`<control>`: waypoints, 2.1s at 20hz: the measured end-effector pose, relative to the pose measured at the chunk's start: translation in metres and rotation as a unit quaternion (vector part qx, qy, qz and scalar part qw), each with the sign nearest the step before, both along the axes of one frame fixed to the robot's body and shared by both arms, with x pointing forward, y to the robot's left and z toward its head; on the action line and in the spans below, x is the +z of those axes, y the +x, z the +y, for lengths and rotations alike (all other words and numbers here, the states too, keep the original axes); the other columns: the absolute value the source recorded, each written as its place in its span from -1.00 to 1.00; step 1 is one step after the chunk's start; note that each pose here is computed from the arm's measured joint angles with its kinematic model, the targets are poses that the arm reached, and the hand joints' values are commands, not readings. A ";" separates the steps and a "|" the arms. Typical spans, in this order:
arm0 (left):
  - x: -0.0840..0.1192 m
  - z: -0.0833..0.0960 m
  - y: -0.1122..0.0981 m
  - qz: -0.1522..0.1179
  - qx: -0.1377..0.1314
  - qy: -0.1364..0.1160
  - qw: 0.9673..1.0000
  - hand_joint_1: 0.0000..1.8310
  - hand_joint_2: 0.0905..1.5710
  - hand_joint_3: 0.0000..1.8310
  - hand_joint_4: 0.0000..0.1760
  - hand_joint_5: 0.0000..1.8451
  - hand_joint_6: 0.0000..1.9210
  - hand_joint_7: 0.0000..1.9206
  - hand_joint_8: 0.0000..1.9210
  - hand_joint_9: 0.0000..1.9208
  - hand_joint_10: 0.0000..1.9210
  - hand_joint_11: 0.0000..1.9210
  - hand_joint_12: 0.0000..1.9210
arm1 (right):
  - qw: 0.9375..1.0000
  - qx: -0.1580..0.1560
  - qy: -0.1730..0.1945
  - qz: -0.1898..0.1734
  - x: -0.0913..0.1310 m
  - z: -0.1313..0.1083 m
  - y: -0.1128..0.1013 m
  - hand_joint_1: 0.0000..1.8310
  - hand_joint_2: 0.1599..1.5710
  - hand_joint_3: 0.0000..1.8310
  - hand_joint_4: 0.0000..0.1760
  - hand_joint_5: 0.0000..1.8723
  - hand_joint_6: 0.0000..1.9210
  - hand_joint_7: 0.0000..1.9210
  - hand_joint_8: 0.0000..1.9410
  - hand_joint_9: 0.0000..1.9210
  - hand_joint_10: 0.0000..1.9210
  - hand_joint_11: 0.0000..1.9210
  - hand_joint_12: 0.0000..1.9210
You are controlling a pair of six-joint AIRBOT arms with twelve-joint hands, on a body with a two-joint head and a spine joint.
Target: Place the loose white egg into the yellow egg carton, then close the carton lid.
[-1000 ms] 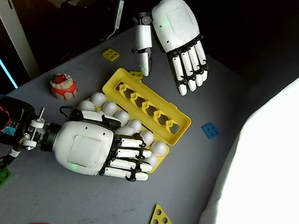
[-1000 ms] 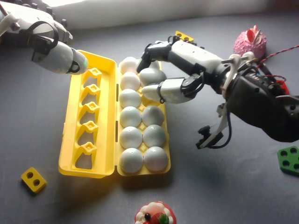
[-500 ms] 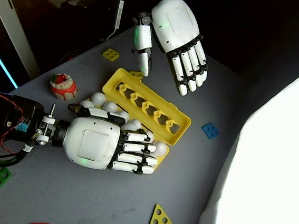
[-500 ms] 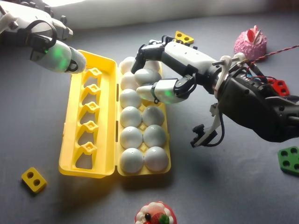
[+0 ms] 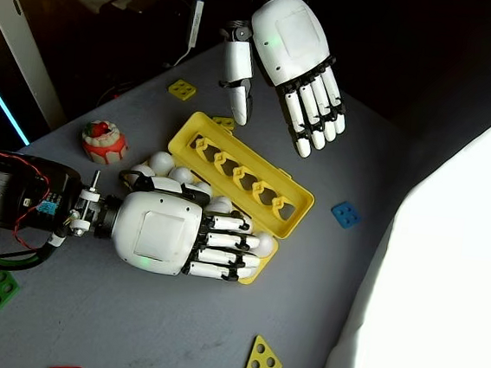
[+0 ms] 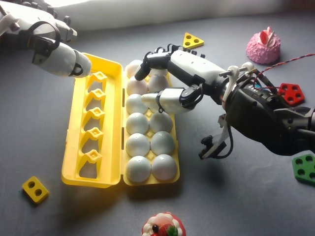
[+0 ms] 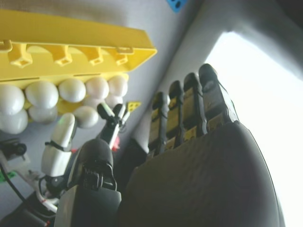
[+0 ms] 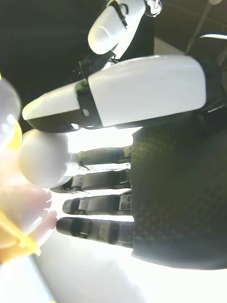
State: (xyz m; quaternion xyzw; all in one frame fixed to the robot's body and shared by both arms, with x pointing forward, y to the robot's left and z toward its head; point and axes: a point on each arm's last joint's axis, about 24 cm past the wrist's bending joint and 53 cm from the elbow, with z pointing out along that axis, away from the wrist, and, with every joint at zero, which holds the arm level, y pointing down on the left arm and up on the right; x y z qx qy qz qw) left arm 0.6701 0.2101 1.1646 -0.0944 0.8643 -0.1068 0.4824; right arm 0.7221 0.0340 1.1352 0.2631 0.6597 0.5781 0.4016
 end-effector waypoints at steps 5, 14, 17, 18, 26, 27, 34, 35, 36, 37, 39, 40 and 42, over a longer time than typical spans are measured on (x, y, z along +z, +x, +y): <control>0.000 0.000 0.000 0.000 0.000 0.000 1.000 -1.00 0.69 -1.00 -0.95 -0.82 -0.99 -0.88 -0.99 -0.92 -0.99 -1.00 -0.73 | 1.000 0.003 0.000 0.000 -0.001 0.003 -0.002 -0.29 0.38 -1.00 -1.00 -0.83 -0.80 -0.81 -1.00 -0.95 -1.00 -1.00 -0.92; 0.006 0.002 0.003 -0.002 0.011 -0.019 1.000 -1.00 0.69 -1.00 -0.92 -0.85 -1.00 -0.90 -0.99 -0.94 -1.00 -1.00 -0.77 | 0.999 -0.001 -0.021 -0.026 0.017 -0.019 0.009 -0.46 0.28 -1.00 -1.00 -0.99 -0.99 -0.94 -1.00 -1.00 -1.00 -1.00 -1.00; 0.007 0.006 0.006 0.002 0.034 -0.050 0.998 -1.00 0.69 -1.00 -0.93 -0.85 -1.00 -0.89 -0.99 -0.93 -0.99 -1.00 -0.77 | 0.998 -0.010 -0.042 -0.041 0.029 -0.046 0.016 -0.46 0.29 -1.00 -1.00 -0.98 -0.98 -0.94 -0.99 -0.99 -1.00 -1.00 -1.00; 0.006 0.009 0.007 0.004 0.043 -0.059 0.997 -1.00 0.68 -1.00 -0.91 -0.87 -1.00 -0.90 -1.00 -0.94 -1.00 -1.00 -0.80 | 0.998 -0.008 -0.051 -0.041 0.029 -0.052 0.015 -0.44 0.29 -1.00 -1.00 -0.96 -0.98 -0.92 -0.99 -0.99 -1.00 -1.00 -1.00; -0.018 0.035 0.004 0.069 0.141 -0.157 0.975 -0.94 0.65 -1.00 -0.91 -0.73 -0.98 -0.70 -0.98 -0.72 -0.97 -1.00 -0.20 | 0.982 0.029 -0.177 -0.067 0.034 -0.103 -0.006 -0.77 0.47 -0.99 -1.00 -0.76 -0.95 -0.78 -0.98 -0.87 -0.98 -1.00 -0.68; -0.019 0.038 0.004 0.071 0.149 -0.162 0.973 -0.96 0.66 -1.00 -0.94 -0.67 -0.98 -0.64 -0.99 -0.65 -0.97 -1.00 -0.04 | 0.981 0.023 -0.183 -0.065 0.035 -0.113 -0.004 -0.80 0.48 -0.99 -1.00 -0.75 -0.95 -0.77 -0.99 -0.87 -0.98 -1.00 -0.70; -0.027 0.061 0.004 0.083 0.222 -0.203 0.950 -1.00 0.69 -1.00 -0.98 -0.44 -0.98 -0.33 -0.96 -0.62 -0.35 -1.00 0.55 | 0.967 0.026 -0.235 -0.096 0.048 -0.156 -0.009 -0.79 0.51 -1.00 -1.00 -0.73 -0.96 -0.70 -0.98 -0.82 -0.97 -1.00 -0.68; -0.030 0.066 0.003 0.085 0.235 -0.208 0.946 -0.99 0.71 -1.00 -1.00 -0.44 -0.98 -0.33 -0.95 -0.70 -0.19 -1.00 0.56 | 0.967 0.023 -0.234 -0.095 0.050 -0.163 -0.010 -0.76 0.51 -1.00 -1.00 -0.72 -0.96 -0.70 -0.99 -0.82 -0.97 -1.00 -0.66; -0.033 0.069 0.002 0.086 0.245 -0.209 0.943 -1.00 0.72 -1.00 -1.00 -0.43 -0.98 -0.33 -0.94 -0.73 -0.11 -1.00 0.58 | 0.966 0.020 -0.238 -0.095 0.052 -0.171 -0.012 -0.75 0.50 -1.00 -1.00 -0.72 -0.96 -0.71 -1.00 -0.83 -0.98 -1.00 -0.68; -0.036 0.070 0.001 0.089 0.250 -0.213 0.940 -1.00 0.72 -1.00 -1.00 -0.44 -0.98 -0.34 -0.94 -0.76 -0.05 -1.00 0.59 | 0.965 0.017 -0.242 -0.095 0.051 -0.177 -0.015 -0.74 0.50 -1.00 -1.00 -0.72 -0.97 -0.70 -1.00 -0.82 -0.98 -1.00 -0.72; -0.040 0.070 -0.001 0.094 0.258 -0.223 0.935 -1.00 0.72 -1.00 -1.00 -0.43 -0.98 -0.33 -0.91 -0.75 0.01 -1.00 0.64 | 0.963 0.017 -0.246 -0.112 0.053 -0.186 -0.025 -0.74 0.50 -1.00 -1.00 -0.74 -0.98 -0.70 -0.99 -0.82 -0.98 -1.00 -0.91; -0.042 0.070 -0.002 0.094 0.262 -0.227 0.933 -1.00 0.72 -1.00 -1.00 -0.42 -0.98 -0.33 -0.89 -0.74 0.03 -1.00 0.67 | 0.961 0.020 -0.244 -0.126 0.054 -0.187 -0.032 -0.73 0.50 -1.00 -1.00 -0.74 -0.99 -0.69 -1.00 -0.81 -0.98 -1.00 -0.97; -0.053 0.074 -0.006 0.101 0.277 -0.233 0.927 -0.97 0.72 -1.00 -1.00 -0.40 -0.97 -0.34 -0.86 -0.73 0.00 -1.00 0.65 | 0.953 0.039 -0.253 -0.160 0.059 -0.179 -0.043 -0.78 0.52 -0.99 -1.00 -0.78 -1.00 -0.80 -1.00 -0.88 -1.00 -1.00 -1.00</control>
